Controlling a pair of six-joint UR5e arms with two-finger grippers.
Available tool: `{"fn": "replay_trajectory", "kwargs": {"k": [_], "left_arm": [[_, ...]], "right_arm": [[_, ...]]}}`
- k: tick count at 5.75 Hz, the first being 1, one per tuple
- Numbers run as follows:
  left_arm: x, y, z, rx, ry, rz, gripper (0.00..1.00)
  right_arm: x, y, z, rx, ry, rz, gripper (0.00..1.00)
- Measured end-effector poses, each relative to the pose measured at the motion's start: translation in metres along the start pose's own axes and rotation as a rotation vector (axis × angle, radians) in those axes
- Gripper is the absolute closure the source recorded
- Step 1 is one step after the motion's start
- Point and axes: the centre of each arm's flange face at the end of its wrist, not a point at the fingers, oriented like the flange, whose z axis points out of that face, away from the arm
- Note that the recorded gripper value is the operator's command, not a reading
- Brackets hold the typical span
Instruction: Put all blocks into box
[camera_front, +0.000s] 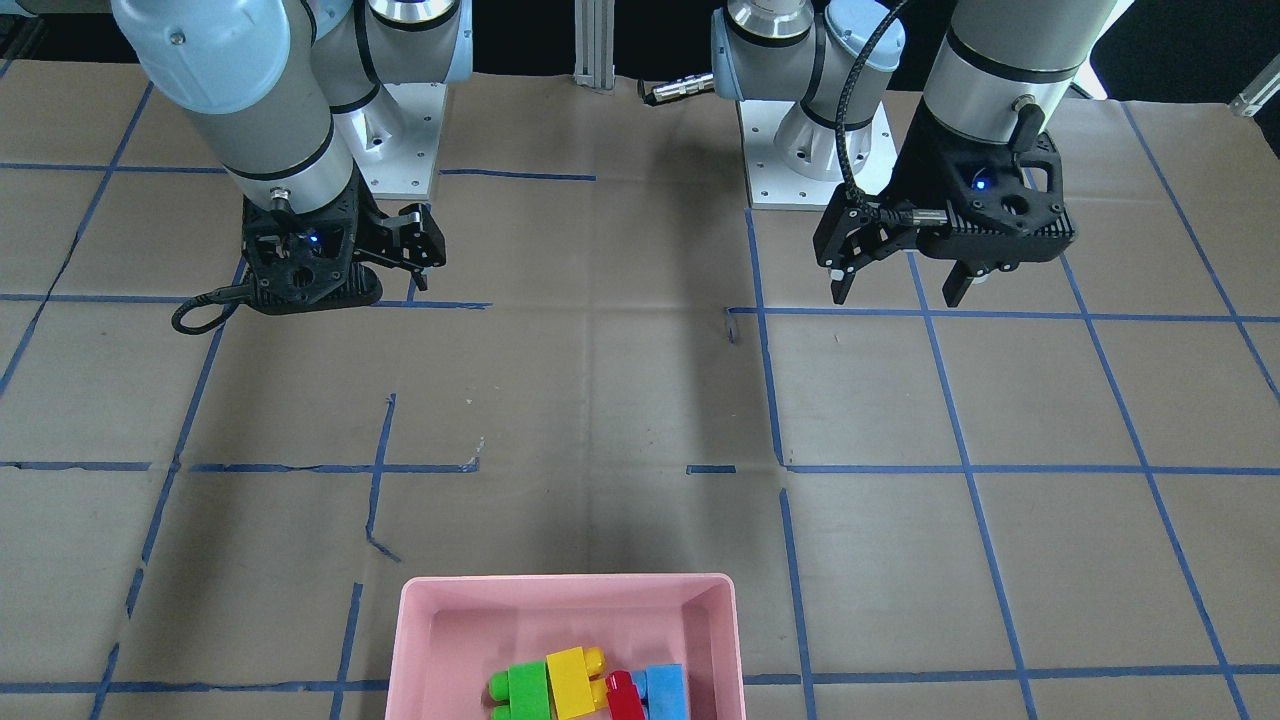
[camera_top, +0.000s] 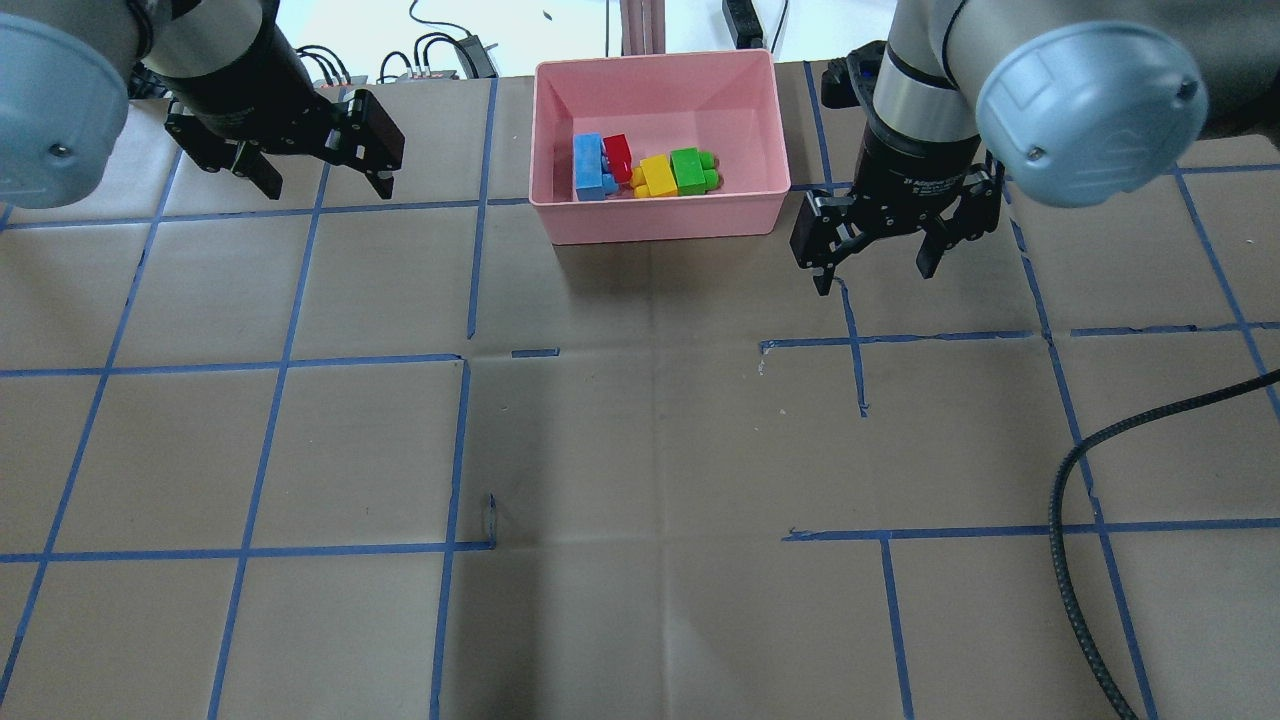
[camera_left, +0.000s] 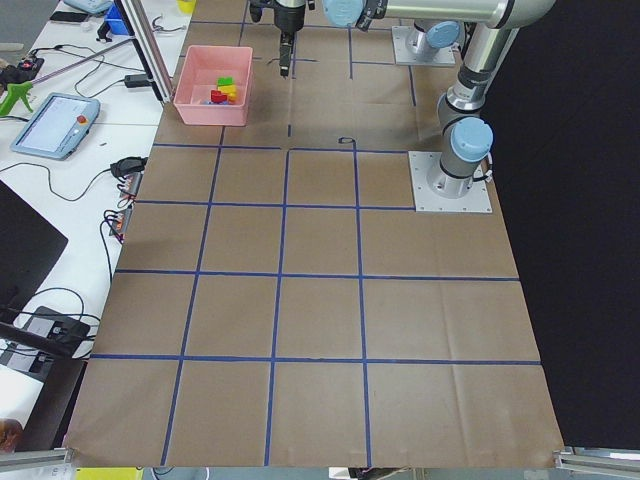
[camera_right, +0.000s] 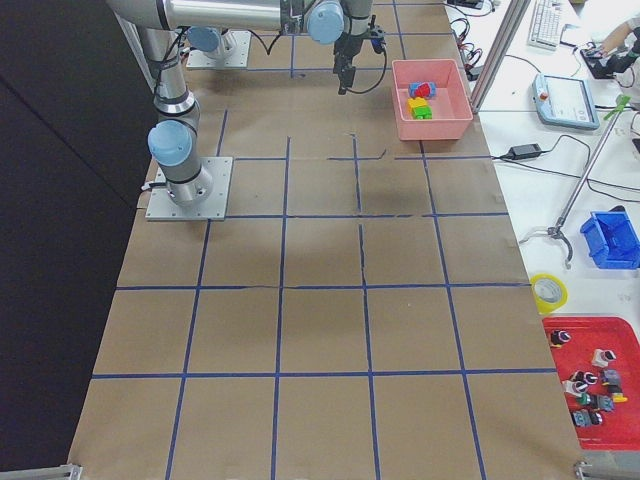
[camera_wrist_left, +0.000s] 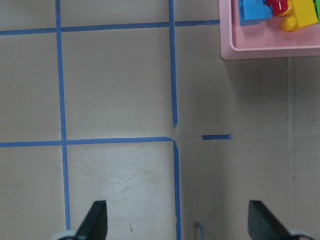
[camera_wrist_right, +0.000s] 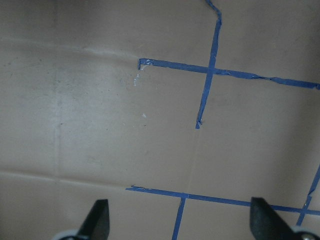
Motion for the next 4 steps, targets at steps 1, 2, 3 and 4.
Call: {"fn": "replay_trajectory", "kwargs": {"k": [1, 2, 3, 4], "left_arm": [[0.0, 0.0, 0.0, 0.0, 0.0, 0.0, 0.0], [0.0, 0.0, 0.0, 0.001, 0.0, 0.0, 0.0], [0.0, 0.0, 0.0, 0.001, 0.0, 0.0, 0.0], [0.0, 0.0, 0.0, 0.0, 0.001, 0.0, 0.0]], "right_arm": [[0.002, 0.002, -0.005, 0.012, -0.003, 0.004, 0.0], [0.002, 0.003, -0.016, 0.034, 0.003, 0.005, 0.0], [0.003, 0.002, -0.034, 0.068, 0.013, 0.008, 0.0], [0.003, 0.004, -0.048, 0.092, 0.017, 0.011, 0.0]]}}
